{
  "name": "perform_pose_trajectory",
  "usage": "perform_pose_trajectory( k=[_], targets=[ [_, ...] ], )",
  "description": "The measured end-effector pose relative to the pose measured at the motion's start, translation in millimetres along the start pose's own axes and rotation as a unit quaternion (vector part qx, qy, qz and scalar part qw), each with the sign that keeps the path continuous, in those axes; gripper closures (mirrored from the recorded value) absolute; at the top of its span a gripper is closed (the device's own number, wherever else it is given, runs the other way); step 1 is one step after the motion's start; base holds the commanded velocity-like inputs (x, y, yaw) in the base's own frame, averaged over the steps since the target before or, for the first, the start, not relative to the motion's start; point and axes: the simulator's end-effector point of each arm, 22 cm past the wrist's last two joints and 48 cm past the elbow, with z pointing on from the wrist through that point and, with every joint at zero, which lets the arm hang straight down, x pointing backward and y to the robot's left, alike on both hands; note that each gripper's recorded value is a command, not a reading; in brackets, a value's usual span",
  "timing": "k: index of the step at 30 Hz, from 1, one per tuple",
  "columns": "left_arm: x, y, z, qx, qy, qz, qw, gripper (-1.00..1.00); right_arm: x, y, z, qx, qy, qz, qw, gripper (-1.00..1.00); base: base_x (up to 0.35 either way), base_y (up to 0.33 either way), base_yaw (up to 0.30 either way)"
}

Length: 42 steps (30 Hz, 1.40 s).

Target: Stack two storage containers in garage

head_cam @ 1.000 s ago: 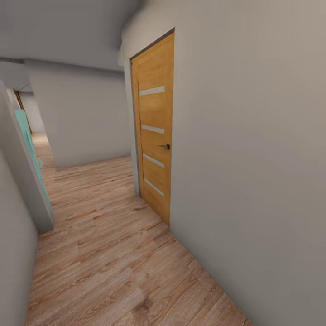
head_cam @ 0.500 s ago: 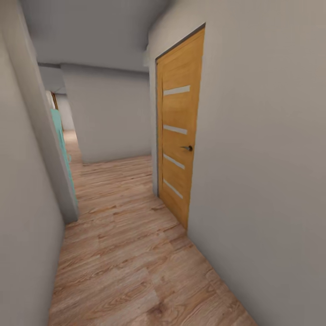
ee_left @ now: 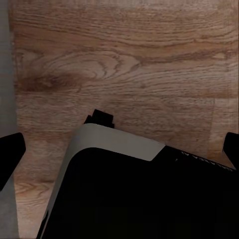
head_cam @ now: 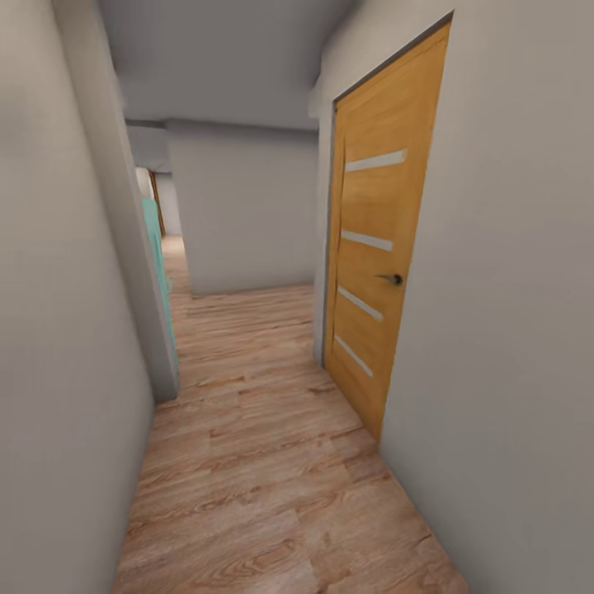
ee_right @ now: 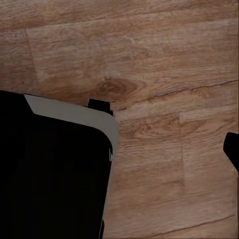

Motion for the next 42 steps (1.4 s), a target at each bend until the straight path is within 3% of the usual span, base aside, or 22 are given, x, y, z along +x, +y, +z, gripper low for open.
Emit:
perform_pose_trajectory(
  k=[14,42],
  targets=[
    [0.9,-1.4,0.0,0.000,0.001,-0.001,1.0000,-1.00,-0.8,2.6,0.0,-0.001,-0.001,0.001,1.0000,-1.00,0.321,-0.006,0.289],
    [3.5,-2.6,-0.1,-0.001,0.005,-0.003,1.0000,-1.00,-1.5,5.2,0.0,-0.004,-0.001,0.000,1.0000,-1.00,0.317,-0.141,0.039]
  ],
)
